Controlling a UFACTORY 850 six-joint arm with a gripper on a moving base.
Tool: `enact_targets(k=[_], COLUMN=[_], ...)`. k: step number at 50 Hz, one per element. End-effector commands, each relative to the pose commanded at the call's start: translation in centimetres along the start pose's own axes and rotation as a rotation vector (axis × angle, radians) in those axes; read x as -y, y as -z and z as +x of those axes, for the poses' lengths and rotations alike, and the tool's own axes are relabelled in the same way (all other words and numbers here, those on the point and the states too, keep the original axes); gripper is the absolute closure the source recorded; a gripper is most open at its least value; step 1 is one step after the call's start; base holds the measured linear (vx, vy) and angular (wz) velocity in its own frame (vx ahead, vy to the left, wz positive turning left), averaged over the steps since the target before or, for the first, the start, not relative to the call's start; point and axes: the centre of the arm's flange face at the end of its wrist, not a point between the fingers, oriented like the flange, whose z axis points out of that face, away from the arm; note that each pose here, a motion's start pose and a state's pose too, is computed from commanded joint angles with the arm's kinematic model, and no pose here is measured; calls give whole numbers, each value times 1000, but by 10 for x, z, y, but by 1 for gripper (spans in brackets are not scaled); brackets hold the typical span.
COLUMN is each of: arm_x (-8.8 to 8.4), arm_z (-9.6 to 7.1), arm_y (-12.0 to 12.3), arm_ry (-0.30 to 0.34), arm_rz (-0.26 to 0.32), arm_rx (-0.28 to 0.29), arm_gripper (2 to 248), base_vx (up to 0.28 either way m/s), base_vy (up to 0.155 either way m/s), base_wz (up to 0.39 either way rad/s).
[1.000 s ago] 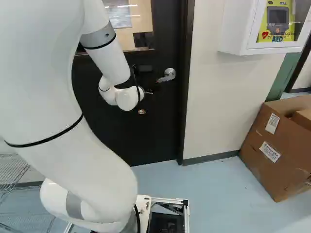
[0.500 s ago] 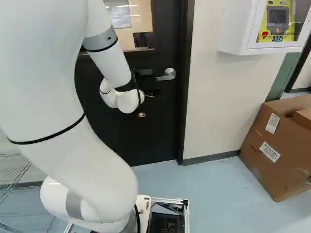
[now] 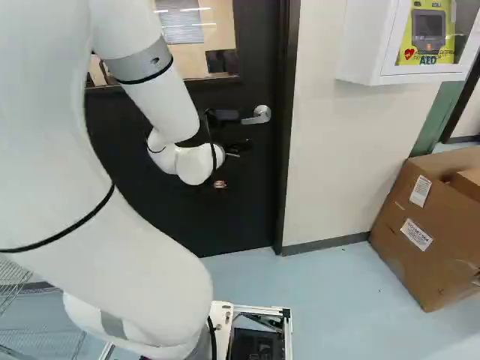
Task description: Open the door and move inside
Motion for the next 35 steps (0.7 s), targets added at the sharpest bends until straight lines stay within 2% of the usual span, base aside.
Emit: enact_targets(k=[35], arm_x=[-4], arm_z=[30], arm_y=[16], arm_ry=[-2], arm_rz=[-11], arm_rx=[-89], arm_gripper=[3], base_vx=[0], base_vy=[0], base_wz=[0])
